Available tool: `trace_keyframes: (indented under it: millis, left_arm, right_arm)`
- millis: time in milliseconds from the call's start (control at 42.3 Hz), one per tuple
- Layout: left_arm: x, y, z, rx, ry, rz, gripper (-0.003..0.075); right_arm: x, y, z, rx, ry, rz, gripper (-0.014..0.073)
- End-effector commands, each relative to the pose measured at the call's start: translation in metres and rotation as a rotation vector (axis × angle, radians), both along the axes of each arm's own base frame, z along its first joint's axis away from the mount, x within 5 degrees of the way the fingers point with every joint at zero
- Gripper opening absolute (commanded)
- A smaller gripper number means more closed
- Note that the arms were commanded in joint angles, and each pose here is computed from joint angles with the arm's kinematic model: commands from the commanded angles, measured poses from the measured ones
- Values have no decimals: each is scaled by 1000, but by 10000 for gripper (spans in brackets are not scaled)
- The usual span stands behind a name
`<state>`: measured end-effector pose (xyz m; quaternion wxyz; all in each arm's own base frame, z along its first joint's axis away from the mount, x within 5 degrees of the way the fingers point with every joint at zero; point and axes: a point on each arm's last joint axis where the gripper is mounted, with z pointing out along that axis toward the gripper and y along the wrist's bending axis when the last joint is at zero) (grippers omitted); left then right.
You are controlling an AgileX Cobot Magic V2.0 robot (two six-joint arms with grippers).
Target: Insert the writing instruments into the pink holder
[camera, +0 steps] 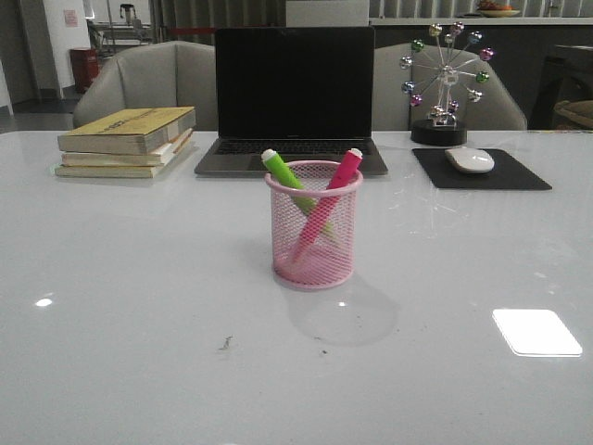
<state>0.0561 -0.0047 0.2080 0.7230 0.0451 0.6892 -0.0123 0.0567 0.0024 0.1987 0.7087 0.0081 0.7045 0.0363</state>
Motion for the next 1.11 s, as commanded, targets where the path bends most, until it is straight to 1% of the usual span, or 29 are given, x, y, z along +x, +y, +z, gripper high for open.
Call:
trace_keyframes:
  millis: [0, 237, 355, 1088]
  left_arm:
    - [-2, 1, 8, -16, -105, 6, 99]
    - [-2, 1, 8, -16, -105, 6, 99]
    - [-2, 1, 8, -16, -105, 6, 99]
    - [-2, 1, 8, -16, -105, 6, 99]
  right_arm:
    - [-2, -1, 11, -18, -117, -11, 69]
    - [-2, -1, 11, -30, -116, -14, 69]
    - [-2, -2, 11, -31, -116, -35, 69]
    - [-2, -2, 11, -31, -114, -32, 69]
